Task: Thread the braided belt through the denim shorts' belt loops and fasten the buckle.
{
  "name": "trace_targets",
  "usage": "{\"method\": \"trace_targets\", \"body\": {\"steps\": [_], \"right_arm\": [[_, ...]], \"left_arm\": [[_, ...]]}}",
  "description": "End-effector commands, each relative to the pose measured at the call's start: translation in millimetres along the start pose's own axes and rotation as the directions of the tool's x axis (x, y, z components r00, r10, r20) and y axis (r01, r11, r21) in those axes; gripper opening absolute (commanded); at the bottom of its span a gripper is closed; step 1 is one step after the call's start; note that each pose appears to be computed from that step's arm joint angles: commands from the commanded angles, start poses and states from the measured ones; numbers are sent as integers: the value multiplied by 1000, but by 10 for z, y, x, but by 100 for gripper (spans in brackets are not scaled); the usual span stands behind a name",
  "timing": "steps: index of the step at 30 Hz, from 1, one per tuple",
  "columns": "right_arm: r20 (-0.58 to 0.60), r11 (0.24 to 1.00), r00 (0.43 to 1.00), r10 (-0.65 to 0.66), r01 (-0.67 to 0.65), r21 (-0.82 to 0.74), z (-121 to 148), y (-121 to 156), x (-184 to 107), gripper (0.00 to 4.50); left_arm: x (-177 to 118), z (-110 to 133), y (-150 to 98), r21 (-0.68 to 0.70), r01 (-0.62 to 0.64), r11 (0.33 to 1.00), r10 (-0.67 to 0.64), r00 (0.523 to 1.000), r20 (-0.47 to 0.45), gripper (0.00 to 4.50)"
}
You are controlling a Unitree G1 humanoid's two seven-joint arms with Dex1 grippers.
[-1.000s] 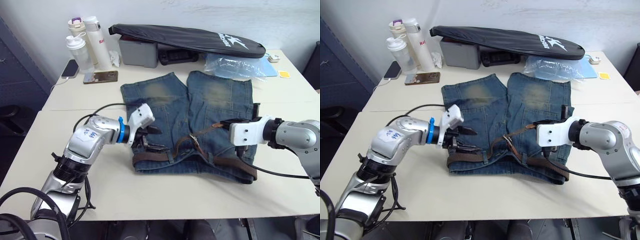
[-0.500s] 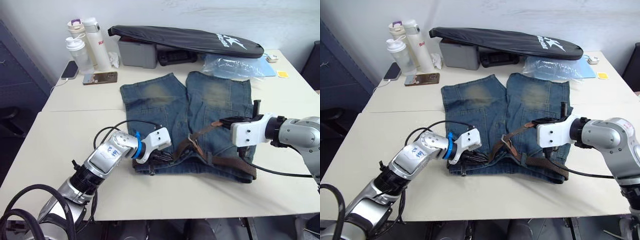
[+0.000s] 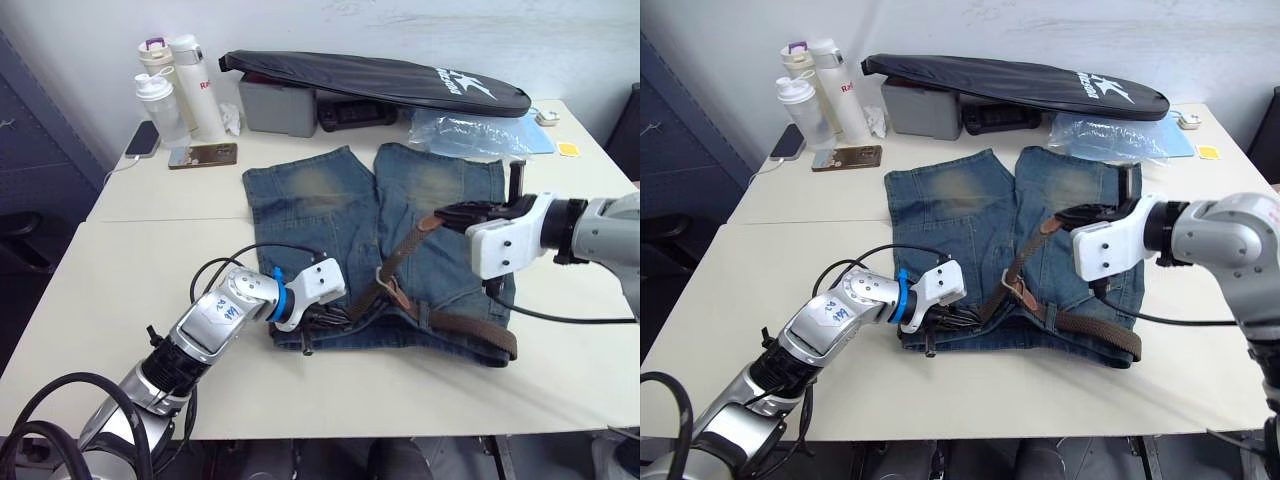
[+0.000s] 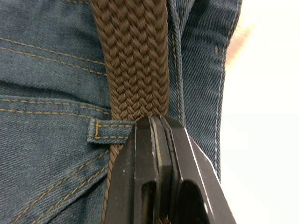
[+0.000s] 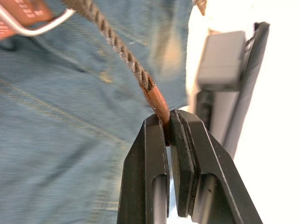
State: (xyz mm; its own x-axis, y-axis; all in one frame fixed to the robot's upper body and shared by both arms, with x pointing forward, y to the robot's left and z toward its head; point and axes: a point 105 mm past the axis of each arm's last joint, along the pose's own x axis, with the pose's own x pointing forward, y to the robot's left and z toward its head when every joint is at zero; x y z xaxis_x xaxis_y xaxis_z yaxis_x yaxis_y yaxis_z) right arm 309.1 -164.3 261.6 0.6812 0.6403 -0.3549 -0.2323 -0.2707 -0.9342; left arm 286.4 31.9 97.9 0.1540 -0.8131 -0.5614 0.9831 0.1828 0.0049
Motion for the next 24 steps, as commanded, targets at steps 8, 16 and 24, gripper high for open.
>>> {"method": "trace_targets", "body": {"steps": [8,16,24], "right_arm": [[154,983,984,-87,109,-144,473,-348,-7,0],[223,992,969,-108,120,-42,618,-249,70,0],[112,999,994,-20,24,-34,421,18,143,0]], "left_arm": [[84,-170,-54,-89,41,995,-44,998,-40,4],[16,-14,17,-136,28,990,-21,999,49,4],[-429,688,205,-203,63,977,32,902,431,4]]}}
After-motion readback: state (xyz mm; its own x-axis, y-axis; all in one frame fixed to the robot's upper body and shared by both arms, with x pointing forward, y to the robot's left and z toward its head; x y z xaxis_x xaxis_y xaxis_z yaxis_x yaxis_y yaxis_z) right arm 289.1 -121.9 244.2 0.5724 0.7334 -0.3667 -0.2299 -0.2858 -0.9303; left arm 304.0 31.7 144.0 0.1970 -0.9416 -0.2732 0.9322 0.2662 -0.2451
